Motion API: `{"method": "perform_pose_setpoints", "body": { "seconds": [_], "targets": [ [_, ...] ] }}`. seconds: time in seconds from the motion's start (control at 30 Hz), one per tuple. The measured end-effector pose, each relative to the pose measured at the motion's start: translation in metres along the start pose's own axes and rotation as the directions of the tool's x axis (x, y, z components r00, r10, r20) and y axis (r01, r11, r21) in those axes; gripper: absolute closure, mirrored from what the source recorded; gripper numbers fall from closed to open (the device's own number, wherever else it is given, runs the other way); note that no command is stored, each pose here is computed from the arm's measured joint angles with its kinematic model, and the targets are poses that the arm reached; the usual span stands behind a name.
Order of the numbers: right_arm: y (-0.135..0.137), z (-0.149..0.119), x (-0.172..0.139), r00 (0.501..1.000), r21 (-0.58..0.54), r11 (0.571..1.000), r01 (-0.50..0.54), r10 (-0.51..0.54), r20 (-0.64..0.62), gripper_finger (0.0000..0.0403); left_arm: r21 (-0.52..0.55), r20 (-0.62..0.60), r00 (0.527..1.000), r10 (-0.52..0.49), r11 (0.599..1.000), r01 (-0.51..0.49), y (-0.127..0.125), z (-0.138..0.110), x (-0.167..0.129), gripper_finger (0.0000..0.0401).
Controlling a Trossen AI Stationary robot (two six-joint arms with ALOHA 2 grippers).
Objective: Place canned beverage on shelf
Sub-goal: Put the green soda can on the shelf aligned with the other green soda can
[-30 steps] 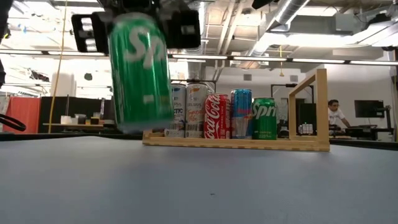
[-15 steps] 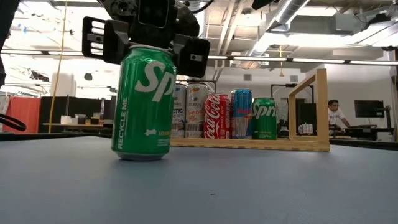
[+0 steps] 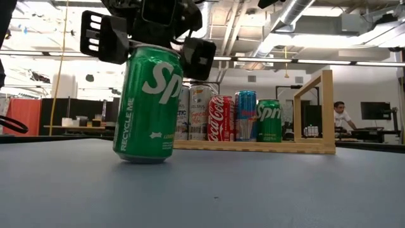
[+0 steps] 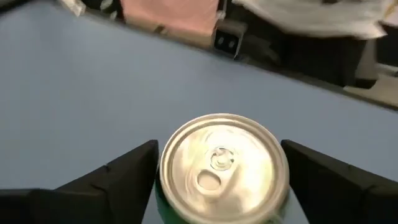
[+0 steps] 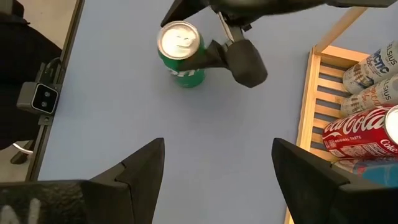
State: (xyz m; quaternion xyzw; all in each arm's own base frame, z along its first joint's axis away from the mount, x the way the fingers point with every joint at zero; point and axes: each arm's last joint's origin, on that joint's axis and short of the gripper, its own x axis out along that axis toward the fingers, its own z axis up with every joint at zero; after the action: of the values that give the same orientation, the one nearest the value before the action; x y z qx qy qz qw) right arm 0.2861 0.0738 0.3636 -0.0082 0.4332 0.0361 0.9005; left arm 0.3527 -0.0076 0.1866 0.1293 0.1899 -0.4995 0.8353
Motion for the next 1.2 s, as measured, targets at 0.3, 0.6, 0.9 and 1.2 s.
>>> {"method": "perform_pose_setpoints", "body": {
  "seconds": [0.3, 0.6, 0.9, 1.2],
  "targets": [
    [0.002, 0.0, 0.0, 1.0, 0.012, 1.0, -0.004, 0.004, 0.0, 0.0121, -0.008, -0.07, 0.995, 0.064, 0.998, -0.065, -0.007, 0.01, -0.01, 0.0031],
    [0.002, 0.003, 0.0, 0.999, -0.013, 1.0, -0.008, 0.009, 0.033, 0.0121, -0.012, -0.087, 0.991, 0.098, 0.995, -0.1, -0.031, 0.044, -0.039, 0.003],
    [0.003, 0.024, 0.023, 0.985, -0.196, 0.98, 0.016, 0.018, 0.17, 0.0121, -0.128, -0.168, 0.971, 0.168, 0.973, -0.19, -0.095, 0.091, -0.075, 0.003],
    [0.005, 0.045, 0.069, 0.994, -0.418, 0.908, 0.023, 0.023, 0.105, 0.0121, -0.135, -0.019, 0.957, 0.29, 0.948, -0.289, -0.176, 0.149, -0.091, 0.003]
  ]
}}
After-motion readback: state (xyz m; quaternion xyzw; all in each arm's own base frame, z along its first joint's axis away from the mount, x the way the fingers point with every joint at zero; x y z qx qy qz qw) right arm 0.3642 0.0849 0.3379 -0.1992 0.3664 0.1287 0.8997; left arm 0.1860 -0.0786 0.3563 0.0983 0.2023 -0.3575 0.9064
